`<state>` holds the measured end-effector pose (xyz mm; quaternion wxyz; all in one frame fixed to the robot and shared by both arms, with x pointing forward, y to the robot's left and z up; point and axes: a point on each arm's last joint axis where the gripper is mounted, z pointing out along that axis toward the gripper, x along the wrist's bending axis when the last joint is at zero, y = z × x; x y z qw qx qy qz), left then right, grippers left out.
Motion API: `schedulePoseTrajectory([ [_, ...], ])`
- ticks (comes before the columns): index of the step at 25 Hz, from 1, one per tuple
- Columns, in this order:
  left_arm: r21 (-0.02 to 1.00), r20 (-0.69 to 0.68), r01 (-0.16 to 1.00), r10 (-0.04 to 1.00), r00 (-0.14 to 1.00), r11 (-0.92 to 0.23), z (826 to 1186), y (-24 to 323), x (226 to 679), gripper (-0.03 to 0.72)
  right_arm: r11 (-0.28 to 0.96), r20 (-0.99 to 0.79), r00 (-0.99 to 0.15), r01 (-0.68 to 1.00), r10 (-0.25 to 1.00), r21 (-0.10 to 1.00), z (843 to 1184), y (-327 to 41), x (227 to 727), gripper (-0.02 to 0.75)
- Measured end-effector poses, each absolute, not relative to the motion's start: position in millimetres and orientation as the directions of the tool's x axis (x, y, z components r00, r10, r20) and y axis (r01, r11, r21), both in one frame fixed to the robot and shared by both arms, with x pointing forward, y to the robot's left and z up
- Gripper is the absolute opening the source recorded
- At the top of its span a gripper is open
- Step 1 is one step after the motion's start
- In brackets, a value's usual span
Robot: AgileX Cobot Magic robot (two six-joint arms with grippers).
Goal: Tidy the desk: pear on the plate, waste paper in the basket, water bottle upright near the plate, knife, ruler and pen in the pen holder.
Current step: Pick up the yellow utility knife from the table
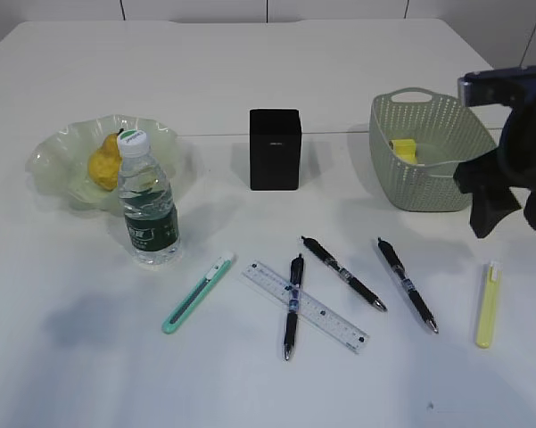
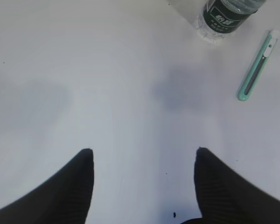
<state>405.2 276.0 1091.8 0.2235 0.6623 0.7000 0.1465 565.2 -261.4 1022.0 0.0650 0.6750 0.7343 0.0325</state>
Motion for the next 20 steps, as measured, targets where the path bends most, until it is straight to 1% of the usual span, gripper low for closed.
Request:
schedulePoseTrajectory([
  [5, 0.502, -0.117, 0.862, 0.993, -0.023, 0.079, 1092, 276, 405, 0.475, 0.039, -0.047, -0.035, 0.995, 0.998, 0.095, 987, -260, 582, 0.482],
  [9, 0.504, -0.103, 0.861, 0.994, -0.022, 0.072, 1092, 277, 405, 0.475, -0.004, -0.046, 0.006, 0.998, 0.999, 0.055, 970, -270, 587, 0.482],
  [15, 0.507, -0.090, 0.860, 0.996, -0.022, 0.065, 1092, 278, 405, 0.475, -0.102, -0.032, 0.103, 0.993, 0.994, 0.051, 968, -297, 589, 0.482],
  [20, 0.511, -0.090, 0.857, 0.996, -0.021, 0.065, 1092, 278, 406, 0.475, -0.238, 0.036, 0.236, 0.969, 0.971, 0.070, 958, -305, 587, 0.482],
])
